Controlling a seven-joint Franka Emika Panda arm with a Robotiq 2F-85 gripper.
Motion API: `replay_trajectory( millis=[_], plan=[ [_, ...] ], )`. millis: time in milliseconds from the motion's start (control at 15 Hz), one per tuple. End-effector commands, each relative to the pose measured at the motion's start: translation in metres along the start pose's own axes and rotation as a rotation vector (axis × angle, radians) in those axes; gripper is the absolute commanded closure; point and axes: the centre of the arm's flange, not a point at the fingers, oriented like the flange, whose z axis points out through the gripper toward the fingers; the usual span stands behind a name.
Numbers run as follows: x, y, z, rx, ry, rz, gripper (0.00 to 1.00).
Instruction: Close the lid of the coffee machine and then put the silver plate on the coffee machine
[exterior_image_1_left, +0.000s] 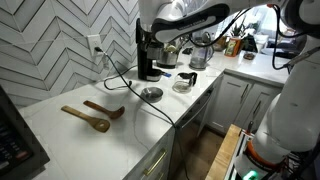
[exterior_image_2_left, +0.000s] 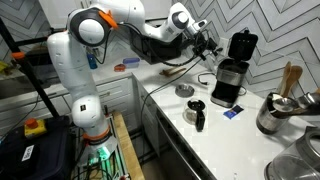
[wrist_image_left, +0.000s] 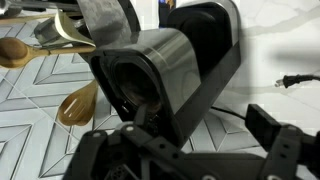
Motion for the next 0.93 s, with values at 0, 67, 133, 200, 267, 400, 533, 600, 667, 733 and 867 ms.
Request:
replay_trajectory(
  millis=[0,67,133,200,267,400,533,600,667,733,867],
  plan=[
    [0.000,0.002,-0.001,-0.002,0.001,0.002,0.00],
    [0.000,0.003,-0.002,-0.003,0.002,0.005,0.00],
    [0.000,0.004,-0.002,-0.003,0.003,0.005,0.00],
    [0.000,0.004,-0.002,-0.003,0.003,0.005,0.00],
    [0.000,0.004,-0.002,-0.003,0.003,0.005,0.00],
    [-0.001,0.006,0.000,0.009,-0.041,-0.008,0.00],
    [0.002,0.012,0.008,-0.022,-0.070,0.006,0.00],
    [0.003,0.015,0.012,-0.028,-0.064,0.020,0.00],
    [0.011,0.018,0.013,-0.049,-0.037,0.040,0.00],
    [0.015,0.022,0.014,-0.052,-0.020,0.051,0.00],
    [0.032,0.028,0.015,-0.080,0.043,0.087,0.00]
  ],
)
